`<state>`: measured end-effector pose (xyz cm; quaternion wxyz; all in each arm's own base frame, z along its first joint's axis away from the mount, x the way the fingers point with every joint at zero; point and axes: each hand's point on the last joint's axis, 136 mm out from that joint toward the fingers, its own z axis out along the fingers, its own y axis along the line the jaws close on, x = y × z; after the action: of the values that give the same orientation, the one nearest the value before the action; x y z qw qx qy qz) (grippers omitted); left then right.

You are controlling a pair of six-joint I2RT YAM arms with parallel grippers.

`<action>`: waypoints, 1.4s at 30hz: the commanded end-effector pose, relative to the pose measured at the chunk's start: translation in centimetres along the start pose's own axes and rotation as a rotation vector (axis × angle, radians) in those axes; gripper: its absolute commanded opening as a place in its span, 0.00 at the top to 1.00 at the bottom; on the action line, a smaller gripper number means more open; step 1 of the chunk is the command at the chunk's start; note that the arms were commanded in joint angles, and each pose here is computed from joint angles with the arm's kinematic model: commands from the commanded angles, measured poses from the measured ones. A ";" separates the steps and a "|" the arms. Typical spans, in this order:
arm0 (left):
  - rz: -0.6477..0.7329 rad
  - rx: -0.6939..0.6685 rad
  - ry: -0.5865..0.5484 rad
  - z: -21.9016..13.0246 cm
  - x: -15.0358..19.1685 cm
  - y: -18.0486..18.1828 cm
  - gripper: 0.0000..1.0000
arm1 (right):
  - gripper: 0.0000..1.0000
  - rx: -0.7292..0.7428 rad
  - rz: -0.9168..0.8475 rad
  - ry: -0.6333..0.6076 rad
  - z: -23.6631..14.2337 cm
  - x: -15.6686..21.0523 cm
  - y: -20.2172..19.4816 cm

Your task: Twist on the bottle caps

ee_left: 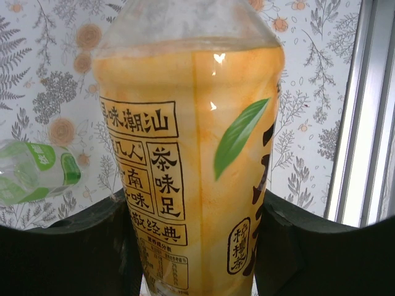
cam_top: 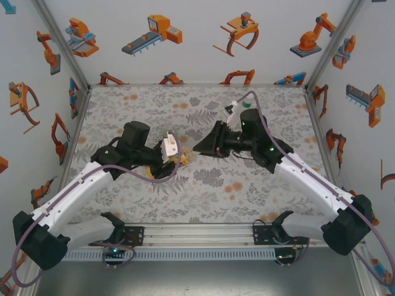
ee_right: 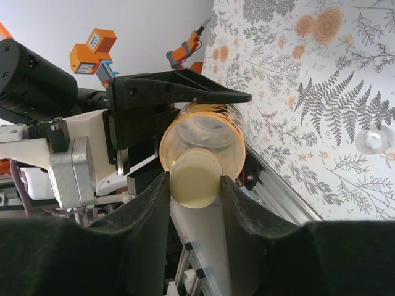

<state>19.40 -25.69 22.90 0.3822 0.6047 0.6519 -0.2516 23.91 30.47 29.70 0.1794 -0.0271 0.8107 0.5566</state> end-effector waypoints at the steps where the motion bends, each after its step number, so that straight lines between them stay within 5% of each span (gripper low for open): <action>1: 0.027 -0.015 -0.074 -0.7 -1.7 0.3 1.00 | 0.54 -0.008 -0.164 -0.004 -1.2 -0.4 1.9; 10: 0.037 0.063 -0.101 -0.9 -2.2 -1.0 1.00 | 0.46 -0.045 -0.614 0.008 -3.1 -1.2 5.2; 16: 0.030 0.114 -0.101 -0.7 -2.3 -1.8 1.00 | 0.45 -0.284 -1.051 0.038 -4.5 1.4 8.9; 24: 0.035 0.144 -0.117 -0.9 -2.6 -2.3 1.00 | 0.47 -0.439 -1.359 0.132 -4.7 4.2 8.8; 42: 0.028 0.171 -0.123 -0.8 -2.7 -2.6 1.00 | 0.53 -0.456 -1.399 0.145 -2.3 4.1 6.1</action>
<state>16.99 -26.79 23.99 0.3655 0.6183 0.6138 -0.3277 18.27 31.15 34.98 0.4277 -0.5992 0.4981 0.4581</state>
